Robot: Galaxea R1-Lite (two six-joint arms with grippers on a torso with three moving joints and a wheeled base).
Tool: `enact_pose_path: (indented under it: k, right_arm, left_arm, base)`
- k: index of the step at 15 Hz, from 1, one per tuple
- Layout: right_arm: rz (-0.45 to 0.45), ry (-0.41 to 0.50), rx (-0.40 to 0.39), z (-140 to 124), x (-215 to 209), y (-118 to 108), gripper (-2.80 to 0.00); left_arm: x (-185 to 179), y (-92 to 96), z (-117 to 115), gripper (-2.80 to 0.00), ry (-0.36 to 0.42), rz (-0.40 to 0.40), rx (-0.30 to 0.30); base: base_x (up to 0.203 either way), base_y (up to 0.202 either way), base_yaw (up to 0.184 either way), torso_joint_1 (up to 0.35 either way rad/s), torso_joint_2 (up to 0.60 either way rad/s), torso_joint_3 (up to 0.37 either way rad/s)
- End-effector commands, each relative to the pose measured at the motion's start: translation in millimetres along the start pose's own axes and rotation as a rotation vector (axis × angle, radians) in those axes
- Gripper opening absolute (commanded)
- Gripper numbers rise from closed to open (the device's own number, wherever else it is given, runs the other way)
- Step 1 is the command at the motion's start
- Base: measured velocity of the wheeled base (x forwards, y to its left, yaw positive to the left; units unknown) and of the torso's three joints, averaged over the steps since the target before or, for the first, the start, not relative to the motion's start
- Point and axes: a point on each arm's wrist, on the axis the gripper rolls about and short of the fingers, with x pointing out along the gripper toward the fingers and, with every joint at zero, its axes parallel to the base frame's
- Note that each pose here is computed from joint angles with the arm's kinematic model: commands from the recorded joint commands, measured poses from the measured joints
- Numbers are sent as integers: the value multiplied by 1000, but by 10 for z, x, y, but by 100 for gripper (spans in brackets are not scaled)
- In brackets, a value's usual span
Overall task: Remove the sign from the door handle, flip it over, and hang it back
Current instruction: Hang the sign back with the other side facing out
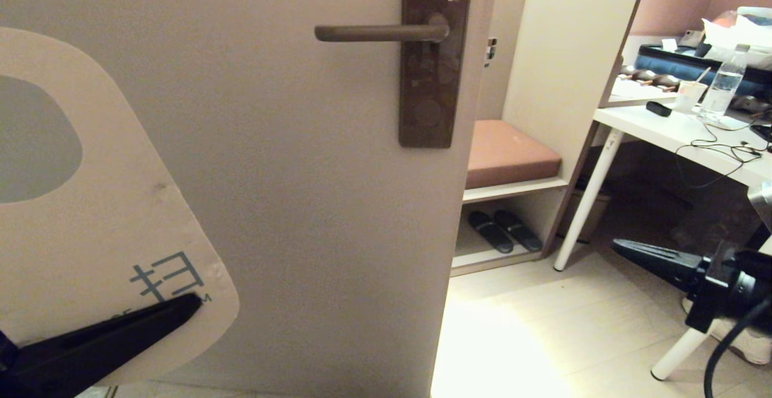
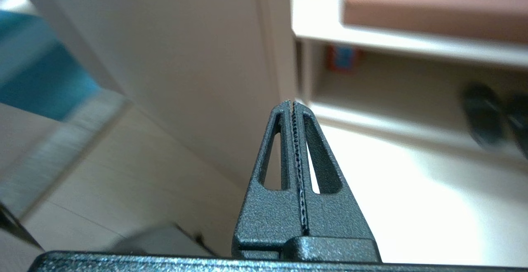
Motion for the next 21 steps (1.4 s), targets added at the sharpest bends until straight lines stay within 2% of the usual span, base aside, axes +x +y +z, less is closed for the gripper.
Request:
enact_pose_path:
  k: [1, 4, 6, 8, 10, 11, 12, 17, 21]
  right_arm:
    - [-36, -16, -21, -170, -255, 114, -280]
    - [-153, -21, -51, -478, -549, 267, -280]
    - [-288, -21, -58, -576, -683, 321, -280]
    - [-362, -10, -58, -663, -810, 385, -280]
    - [-387, -2, -63, -782, -956, 474, -280]
    - [-405, 43, -54, -878, -1010, 503, -280]
    - [-460, 67, -57, -928, -1043, 509, -280]
    - [-567, 61, -75, -1127, -1221, 595, -280]
    - [-573, 13, -95, -1222, -1307, 650, -280]
  left_arm:
    - [-23, -11, -3, -280, -6, -4, 2]
    - [-56, -12, -80, -280, 12, 0, -4]
    - [-90, -21, -116, -280, 15, 1, -4]
    - [-118, -33, -126, -280, 11, 0, -3]
    - [-125, -34, -138, -280, 14, 2, -5]
    - [-122, -33, -134, -280, 13, 2, -3]
    - [-126, -36, -132, -280, 11, 1, -2]
    - [-132, -39, -129, -280, 8, 1, -1]
    - [-130, -38, -129, -280, 9, 1, 10]
  base:
    - [0, 0, 0, 0, 0, 0]
    - [0, 0, 0, 0, 0, 0]
    - [0, 0, 0, 0, 0, 0]
    - [0, 0, 0, 0, 0, 0]
    - [0, 0, 0, 0, 0, 0]
    - [0, 0, 0, 0, 0, 0]
    - [0, 0, 0, 0, 0, 0]
    - [0, 0, 0, 0, 0, 0]
    - [0, 0, 0, 0, 0, 0]
